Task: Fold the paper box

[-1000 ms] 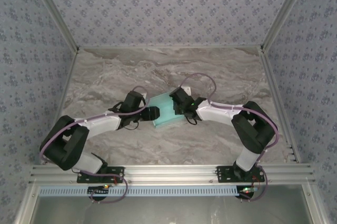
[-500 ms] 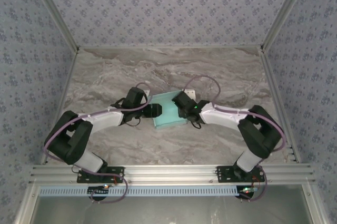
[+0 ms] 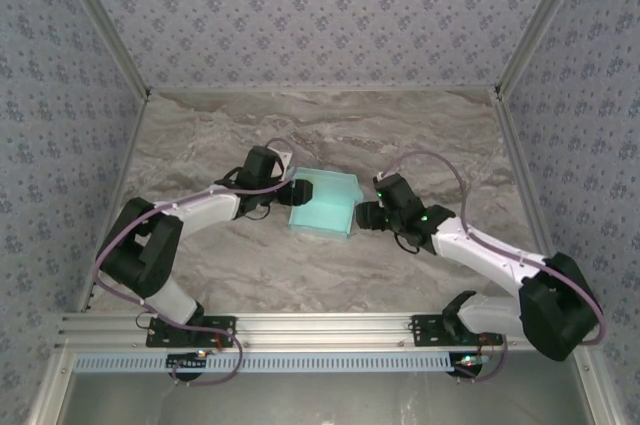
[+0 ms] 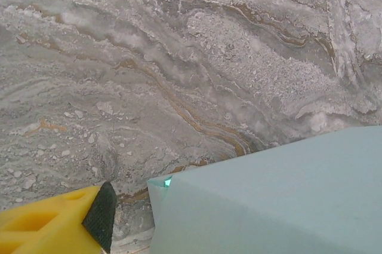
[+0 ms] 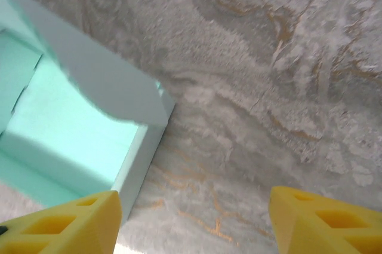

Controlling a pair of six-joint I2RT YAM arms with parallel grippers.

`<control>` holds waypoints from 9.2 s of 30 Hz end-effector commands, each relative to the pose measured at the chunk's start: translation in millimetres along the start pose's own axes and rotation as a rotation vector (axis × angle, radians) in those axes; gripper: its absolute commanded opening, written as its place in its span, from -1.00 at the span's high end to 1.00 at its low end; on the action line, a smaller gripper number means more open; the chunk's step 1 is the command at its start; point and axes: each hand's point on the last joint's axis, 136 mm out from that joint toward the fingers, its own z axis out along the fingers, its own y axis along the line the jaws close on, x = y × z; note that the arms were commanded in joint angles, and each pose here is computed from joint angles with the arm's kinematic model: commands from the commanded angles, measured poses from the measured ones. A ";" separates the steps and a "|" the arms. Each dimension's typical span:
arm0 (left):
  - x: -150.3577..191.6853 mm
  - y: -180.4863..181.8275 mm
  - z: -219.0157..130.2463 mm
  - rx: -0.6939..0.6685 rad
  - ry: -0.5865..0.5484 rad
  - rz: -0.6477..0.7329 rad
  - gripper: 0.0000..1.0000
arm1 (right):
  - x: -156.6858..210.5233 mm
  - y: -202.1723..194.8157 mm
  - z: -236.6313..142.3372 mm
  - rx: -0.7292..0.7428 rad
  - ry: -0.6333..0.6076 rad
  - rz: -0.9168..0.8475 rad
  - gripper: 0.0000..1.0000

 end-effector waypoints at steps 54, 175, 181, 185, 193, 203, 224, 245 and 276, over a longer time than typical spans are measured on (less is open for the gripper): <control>35.4 -31.1 -33.3 0.170 -0.034 0.001 0.24 | -13.7 66.7 34.9 -0.327 0.098 -0.076 0.36; 66.4 16.3 -10.9 0.050 0.280 -0.442 -0.20 | 22.7 -1.0 71.1 0.073 0.568 0.405 -0.50; 57.3 10.2 -16.3 0.074 0.257 -0.435 -0.03 | -8.4 3.1 56.7 0.039 0.453 0.360 -0.59; 59.1 8.4 -12.6 0.094 0.271 -0.452 0.01 | -31.9 2.3 37.0 0.015 0.349 0.304 -0.69; 62.0 6.8 -3.1 0.177 0.283 -0.547 0.11 | -33.9 -5.8 21.9 -0.106 0.242 0.285 -0.75; 69.2 11.7 6.0 0.264 0.307 -0.634 0.29 | -14.7 35.8 36.3 -0.580 0.308 0.418 -0.86; 90.6 46.8 26.7 0.249 0.299 -0.607 0.51 | -28.6 9.1 62.7 -0.645 0.380 0.531 -0.88; 101.3 59.5 30.1 0.245 0.297 -0.643 0.52 | -41.0 51.9 90.4 -0.768 0.414 0.538 -0.61; -31.3 3.5 -92.9 0.216 -0.521 0.060 -0.43 | -50.0 65.5 56.4 -0.662 0.548 0.808 0.05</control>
